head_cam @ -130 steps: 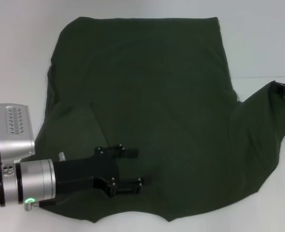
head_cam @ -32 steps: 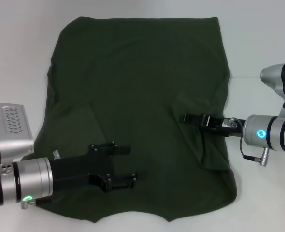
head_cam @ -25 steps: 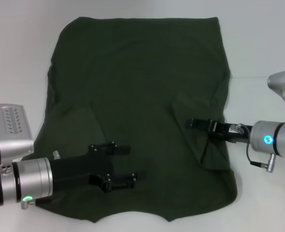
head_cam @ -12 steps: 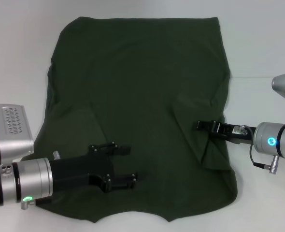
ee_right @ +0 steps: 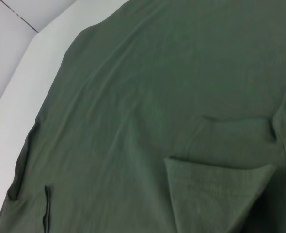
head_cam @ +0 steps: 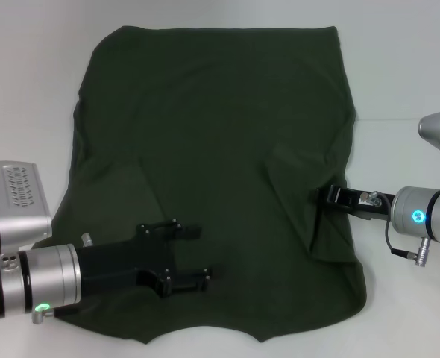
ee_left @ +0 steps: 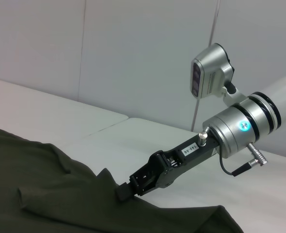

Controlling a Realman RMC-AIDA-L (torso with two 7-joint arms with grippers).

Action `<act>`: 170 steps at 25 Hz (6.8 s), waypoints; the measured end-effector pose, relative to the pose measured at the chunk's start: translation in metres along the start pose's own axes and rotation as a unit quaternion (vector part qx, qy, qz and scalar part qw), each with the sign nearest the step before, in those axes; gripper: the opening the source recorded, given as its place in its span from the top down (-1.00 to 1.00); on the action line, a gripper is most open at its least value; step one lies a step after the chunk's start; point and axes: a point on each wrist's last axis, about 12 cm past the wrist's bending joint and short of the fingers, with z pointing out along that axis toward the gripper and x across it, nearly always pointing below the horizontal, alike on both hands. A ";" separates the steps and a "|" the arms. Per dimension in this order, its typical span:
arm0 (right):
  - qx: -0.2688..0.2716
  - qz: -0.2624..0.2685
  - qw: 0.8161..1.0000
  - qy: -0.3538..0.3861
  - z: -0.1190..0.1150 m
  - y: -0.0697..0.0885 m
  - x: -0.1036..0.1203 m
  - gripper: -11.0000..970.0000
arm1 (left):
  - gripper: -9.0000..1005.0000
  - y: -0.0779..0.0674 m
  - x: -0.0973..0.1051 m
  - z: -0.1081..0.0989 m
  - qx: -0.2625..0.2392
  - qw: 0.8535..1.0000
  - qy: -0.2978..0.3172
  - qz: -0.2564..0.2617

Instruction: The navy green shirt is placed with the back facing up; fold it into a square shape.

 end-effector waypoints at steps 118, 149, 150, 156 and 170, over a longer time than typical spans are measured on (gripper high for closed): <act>-0.172 -0.140 0.975 0.008 -0.018 0.036 -0.006 -0.86 | -0.47 0.011 0.062 -0.140 -0.261 0.896 0.030 -0.357; -0.156 -0.125 0.980 0.005 -0.022 0.023 -0.001 -0.86 | 0.69 0.017 0.058 -0.139 -0.267 0.898 0.036 -0.348; -0.158 -0.124 0.980 0.007 -0.024 0.022 -0.001 -0.86 | 0.74 0.018 0.058 -0.138 -0.266 0.899 0.035 -0.347; -0.155 -0.108 0.982 0.029 -0.040 0.010 -0.003 -0.86 | 0.92 0.019 0.055 -0.136 -0.261 0.900 0.027 -0.348; -0.082 -0.066 0.988 0.114 -0.086 -0.026 -0.001 -0.85 | 0.93 0.018 0.054 -0.131 -0.256 0.899 0.017 -0.354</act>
